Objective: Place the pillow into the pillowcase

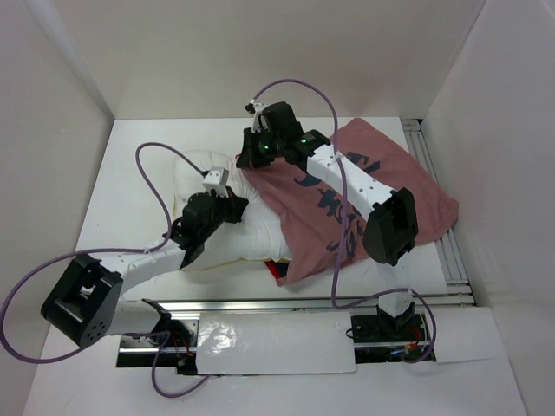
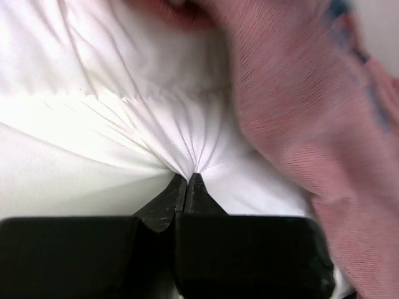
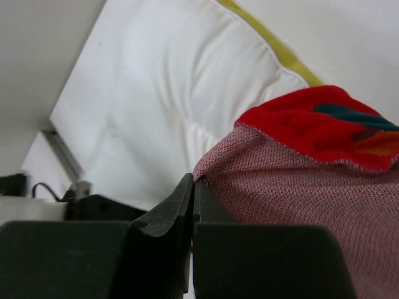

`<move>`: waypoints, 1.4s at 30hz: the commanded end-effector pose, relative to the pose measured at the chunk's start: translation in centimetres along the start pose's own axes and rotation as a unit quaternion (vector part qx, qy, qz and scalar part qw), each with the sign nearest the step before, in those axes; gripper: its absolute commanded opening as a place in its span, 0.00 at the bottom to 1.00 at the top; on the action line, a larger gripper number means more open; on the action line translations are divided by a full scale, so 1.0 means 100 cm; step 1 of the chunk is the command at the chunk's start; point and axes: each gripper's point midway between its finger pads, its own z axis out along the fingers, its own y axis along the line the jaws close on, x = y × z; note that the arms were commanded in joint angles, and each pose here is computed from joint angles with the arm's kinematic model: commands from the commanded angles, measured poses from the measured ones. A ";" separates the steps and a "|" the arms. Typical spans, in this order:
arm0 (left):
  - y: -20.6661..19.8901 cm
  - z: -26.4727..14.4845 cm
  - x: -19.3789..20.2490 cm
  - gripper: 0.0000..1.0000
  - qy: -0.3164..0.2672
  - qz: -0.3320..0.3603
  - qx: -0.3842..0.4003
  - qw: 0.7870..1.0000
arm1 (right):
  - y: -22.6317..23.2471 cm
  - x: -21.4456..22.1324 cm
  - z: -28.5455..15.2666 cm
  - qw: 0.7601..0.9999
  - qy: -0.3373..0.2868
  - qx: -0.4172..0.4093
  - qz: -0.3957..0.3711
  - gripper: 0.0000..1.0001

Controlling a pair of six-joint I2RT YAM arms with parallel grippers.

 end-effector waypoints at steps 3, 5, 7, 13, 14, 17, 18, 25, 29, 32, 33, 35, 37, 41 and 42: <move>-0.042 -0.006 -0.054 0.00 -0.181 0.035 0.117 0.976 | 0.089 -0.027 -0.047 0.989 -0.031 -0.144 -0.006 0.00; -0.047 0.003 -0.047 0.00 -0.164 0.041 0.135 0.976 | 0.072 -0.022 -0.038 0.993 -0.024 -0.116 0.006 0.00; -0.054 0.014 -0.040 0.00 -0.149 0.036 0.157 0.976 | 0.048 -0.012 -0.020 0.997 -0.013 -0.079 0.020 0.00; -0.042 0.030 -0.042 0.00 -0.151 -0.004 0.120 0.981 | -0.025 -0.002 0.024 1.000 0.007 0.010 0.018 0.00; -0.041 0.033 -0.046 0.00 -0.150 -0.022 0.109 0.982 | -0.045 0.010 0.037 0.999 0.026 0.031 0.025 0.02; -0.034 0.041 -0.042 0.07 -0.110 -0.051 0.072 0.990 | -0.081 0.007 0.049 0.996 0.038 0.063 0.046 0.12; -0.031 0.042 -0.041 0.31 -0.098 -0.052 0.058 0.992 | -0.080 0.014 0.050 0.996 0.053 0.057 0.052 0.17; -0.012 0.019 -0.027 0.99 -0.023 0.047 -0.032 0.998 | -0.079 0.007 0.006 0.996 0.025 0.085 0.019 0.86; -0.005 -0.001 -0.020 1.00 0.021 0.102 -0.085 0.991 | -0.089 0.006 -0.048 0.988 -0.022 0.152 0.004 1.00; -0.001 -0.025 -0.018 1.00 0.038 0.104 -0.104 0.988 | -0.101 0.027 -0.095 0.973 -0.044 0.227 0.010 1.00; 0.004 -0.032 -0.017 1.00 0.040 0.100 -0.116 0.987 | -0.091 0.024 -0.118 0.969 -0.069 0.236 0.009 1.00; 0.008 -0.048 -0.012 1.00 0.044 0.088 -0.118 0.988 | -0.108 0.073 -0.133 0.959 -0.031 0.281 0.026 1.00; 0.015 -0.060 0.008 1.00 0.075 0.077 -0.123 0.987 | -0.105 0.091 -0.154 0.957 -0.039 0.284 0.049 1.00; 0.018 -0.069 0.028 1.00 0.103 0.048 -0.124 0.986 | -0.117 0.159 -0.162 0.953 0.019 0.292 0.077 1.00; 0.018 -0.067 0.030 1.00 0.112 0.051 -0.128 0.984 | -0.122 0.175 -0.163 0.951 0.033 0.298 0.079 1.00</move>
